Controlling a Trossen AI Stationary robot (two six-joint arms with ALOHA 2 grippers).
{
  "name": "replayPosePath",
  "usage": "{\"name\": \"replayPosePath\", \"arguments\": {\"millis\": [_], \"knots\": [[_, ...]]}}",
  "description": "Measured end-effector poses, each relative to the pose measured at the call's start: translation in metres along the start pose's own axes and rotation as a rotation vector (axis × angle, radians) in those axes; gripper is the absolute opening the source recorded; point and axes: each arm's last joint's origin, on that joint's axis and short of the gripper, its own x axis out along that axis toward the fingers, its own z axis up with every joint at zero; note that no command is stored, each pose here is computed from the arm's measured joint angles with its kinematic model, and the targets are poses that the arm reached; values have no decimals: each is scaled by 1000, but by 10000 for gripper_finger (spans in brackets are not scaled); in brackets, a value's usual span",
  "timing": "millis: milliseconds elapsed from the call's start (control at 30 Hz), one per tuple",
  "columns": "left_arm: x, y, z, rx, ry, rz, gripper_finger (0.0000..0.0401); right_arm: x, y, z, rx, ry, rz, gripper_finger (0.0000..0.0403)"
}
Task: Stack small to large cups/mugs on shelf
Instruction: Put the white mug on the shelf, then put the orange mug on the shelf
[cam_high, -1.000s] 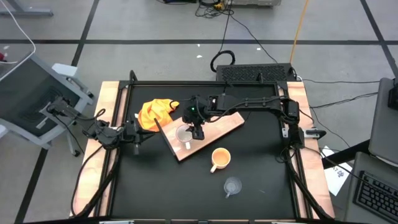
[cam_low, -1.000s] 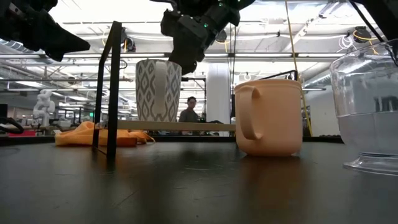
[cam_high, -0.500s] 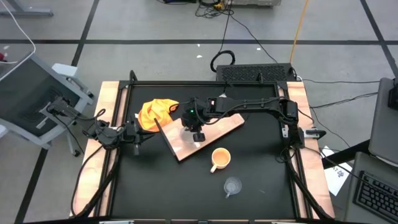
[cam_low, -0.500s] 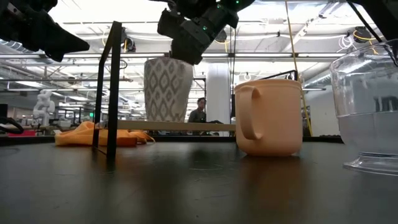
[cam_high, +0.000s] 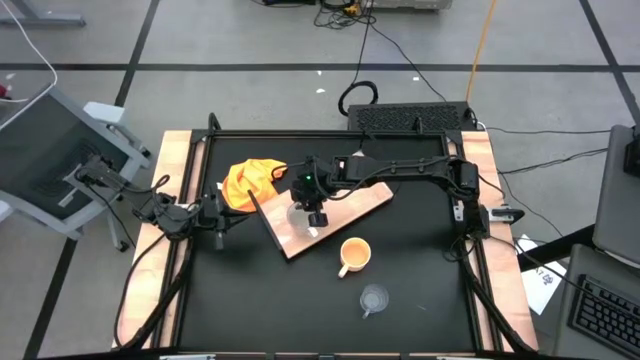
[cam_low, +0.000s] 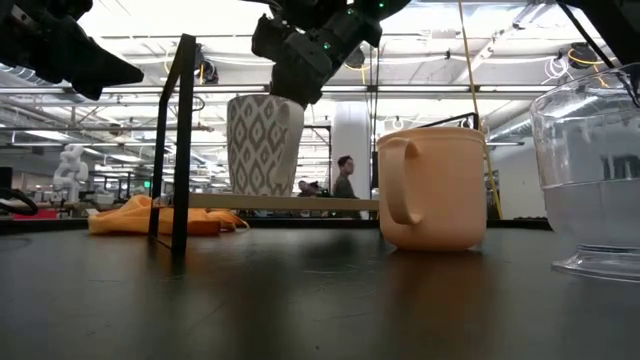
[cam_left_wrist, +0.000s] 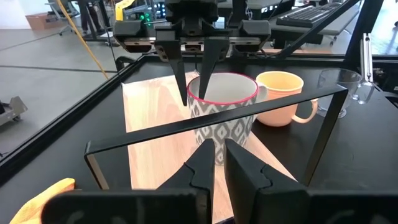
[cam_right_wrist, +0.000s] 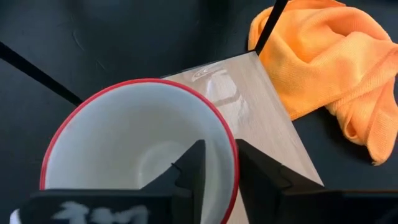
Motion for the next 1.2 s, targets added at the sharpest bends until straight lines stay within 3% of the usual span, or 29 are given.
{"name": "replayPosePath", "arguments": {"millis": [767, 1200], "knots": [[0, 0, 0, -15, 2, -6, 37, 0, 0, 1, 55, -6, 0, 193], [0, 0, 0, -17, 2, -6, 37, -16, 2, 6, 72, -30, -5, 200]]}}
